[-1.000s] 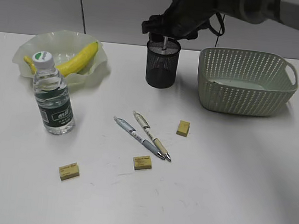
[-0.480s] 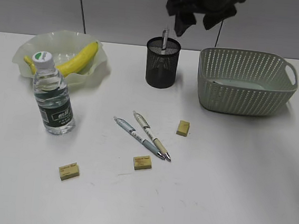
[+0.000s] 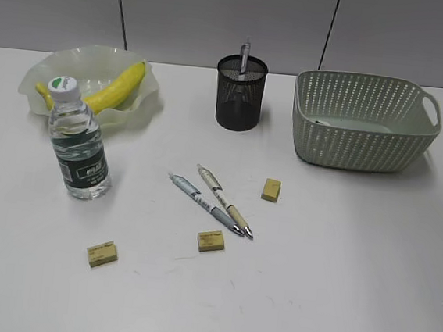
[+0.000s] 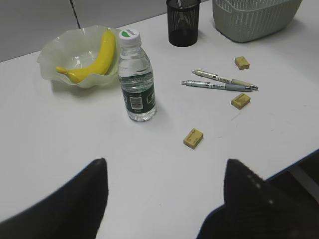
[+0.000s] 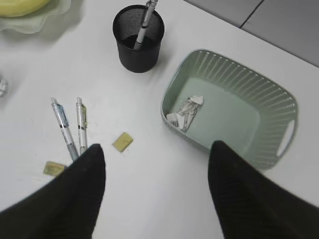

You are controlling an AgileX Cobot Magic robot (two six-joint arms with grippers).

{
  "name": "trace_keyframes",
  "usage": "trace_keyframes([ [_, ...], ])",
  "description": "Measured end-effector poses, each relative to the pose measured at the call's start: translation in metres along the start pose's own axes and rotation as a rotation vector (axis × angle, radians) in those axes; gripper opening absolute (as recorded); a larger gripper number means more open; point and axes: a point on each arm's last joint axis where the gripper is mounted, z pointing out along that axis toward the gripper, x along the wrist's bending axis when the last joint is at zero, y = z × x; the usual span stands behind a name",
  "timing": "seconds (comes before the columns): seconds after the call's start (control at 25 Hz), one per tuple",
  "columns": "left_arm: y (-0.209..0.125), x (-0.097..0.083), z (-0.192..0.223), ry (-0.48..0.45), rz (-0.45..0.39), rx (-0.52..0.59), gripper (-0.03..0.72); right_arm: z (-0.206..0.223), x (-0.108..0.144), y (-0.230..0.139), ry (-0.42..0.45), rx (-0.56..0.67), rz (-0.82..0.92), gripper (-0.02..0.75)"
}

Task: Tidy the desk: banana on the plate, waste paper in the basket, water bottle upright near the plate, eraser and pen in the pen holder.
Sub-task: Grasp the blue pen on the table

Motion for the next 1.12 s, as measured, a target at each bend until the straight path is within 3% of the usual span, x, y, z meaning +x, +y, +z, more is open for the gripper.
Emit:
trace_keyframes([
  [0.28, 0.0, 0.0, 0.0, 0.0, 0.0, 0.0, 0.541, -0.077, -0.004, -0.075, -0.027, -0.024, -0.019, 0.454],
  [0.6, 0.0, 0.0, 0.0, 0.0, 0.0, 0.0, 0.541, -0.122, -0.003, -0.203, -0.04, -0.04, -0.022, 0.447],
  [0.96, 0.0, 0.0, 0.0, 0.002, 0.001, 0.0, 0.529, -0.115, 0.002, -0.329, -0.045, -0.119, -0.02, 0.447],
  [1.12, 0.001, 0.0, -0.001, 0.003, 0.001, -0.013, 0.524, -0.107, 0.003, -0.362, -0.049, -0.229, -0.018, 0.447],
])
